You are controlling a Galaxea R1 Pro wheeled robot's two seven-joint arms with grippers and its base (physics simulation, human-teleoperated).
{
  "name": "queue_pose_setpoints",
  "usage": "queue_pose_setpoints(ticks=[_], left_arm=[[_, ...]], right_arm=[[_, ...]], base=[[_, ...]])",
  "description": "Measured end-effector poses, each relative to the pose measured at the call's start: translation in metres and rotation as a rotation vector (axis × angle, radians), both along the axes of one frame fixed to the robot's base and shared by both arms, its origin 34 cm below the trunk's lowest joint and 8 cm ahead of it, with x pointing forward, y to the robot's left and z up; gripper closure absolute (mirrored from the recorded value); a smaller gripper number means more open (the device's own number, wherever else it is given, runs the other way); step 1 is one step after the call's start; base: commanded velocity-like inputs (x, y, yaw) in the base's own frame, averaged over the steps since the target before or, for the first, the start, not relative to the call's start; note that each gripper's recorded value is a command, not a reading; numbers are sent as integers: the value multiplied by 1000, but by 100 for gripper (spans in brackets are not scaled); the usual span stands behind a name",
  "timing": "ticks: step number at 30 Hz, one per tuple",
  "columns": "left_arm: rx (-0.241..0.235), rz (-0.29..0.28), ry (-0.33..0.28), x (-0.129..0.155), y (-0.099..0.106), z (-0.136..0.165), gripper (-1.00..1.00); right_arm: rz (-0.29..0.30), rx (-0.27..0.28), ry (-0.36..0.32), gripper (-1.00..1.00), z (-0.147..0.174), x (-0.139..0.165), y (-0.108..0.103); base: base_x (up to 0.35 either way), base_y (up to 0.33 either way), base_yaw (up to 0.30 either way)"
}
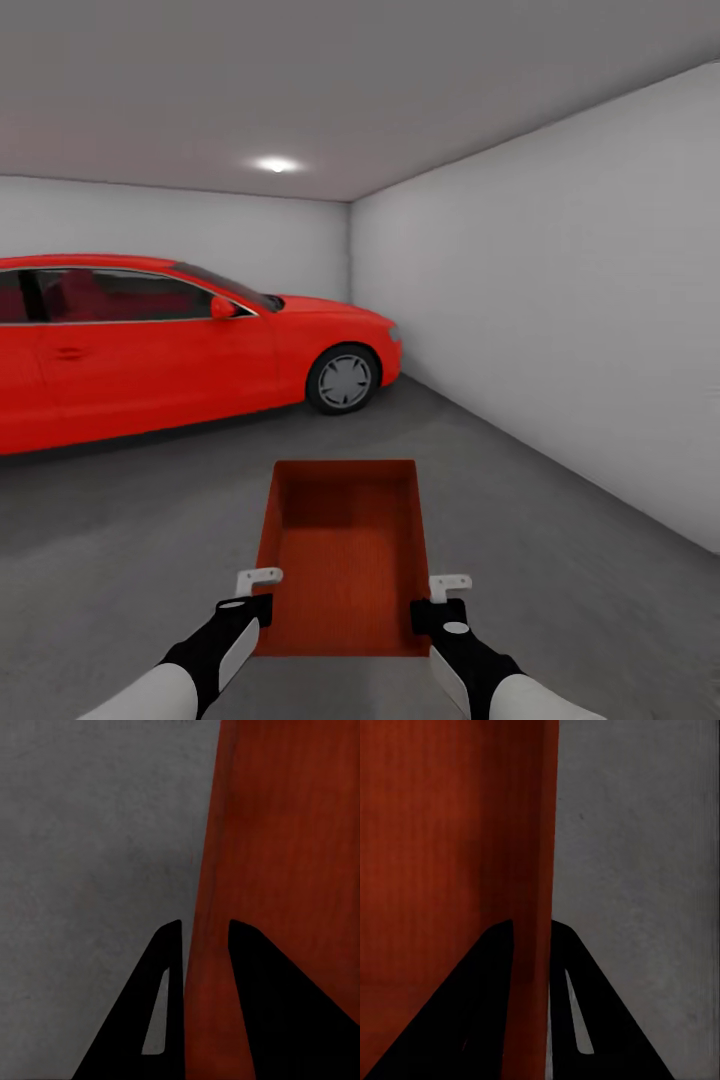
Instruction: Move the two storage containers from the living room to the garage. In the garage, place one container on the floor and stack the other container on top of it (either order is fine).
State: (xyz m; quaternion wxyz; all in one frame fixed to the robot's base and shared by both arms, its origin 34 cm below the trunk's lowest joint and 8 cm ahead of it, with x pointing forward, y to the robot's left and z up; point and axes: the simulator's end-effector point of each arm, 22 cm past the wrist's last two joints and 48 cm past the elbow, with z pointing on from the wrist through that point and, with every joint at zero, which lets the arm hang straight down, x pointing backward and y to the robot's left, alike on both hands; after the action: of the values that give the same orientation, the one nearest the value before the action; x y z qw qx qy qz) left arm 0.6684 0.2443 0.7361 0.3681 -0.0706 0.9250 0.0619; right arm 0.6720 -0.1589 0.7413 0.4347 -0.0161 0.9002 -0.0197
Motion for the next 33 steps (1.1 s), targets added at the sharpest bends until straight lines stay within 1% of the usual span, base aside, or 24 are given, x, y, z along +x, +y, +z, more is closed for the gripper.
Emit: queue_pose_setpoints(ticks=[33], left_arm=[[0,0,0,0,0,0,100]], right_arm=[[0,0,0,100,0,0,0]], base=[[322,0,-256]])
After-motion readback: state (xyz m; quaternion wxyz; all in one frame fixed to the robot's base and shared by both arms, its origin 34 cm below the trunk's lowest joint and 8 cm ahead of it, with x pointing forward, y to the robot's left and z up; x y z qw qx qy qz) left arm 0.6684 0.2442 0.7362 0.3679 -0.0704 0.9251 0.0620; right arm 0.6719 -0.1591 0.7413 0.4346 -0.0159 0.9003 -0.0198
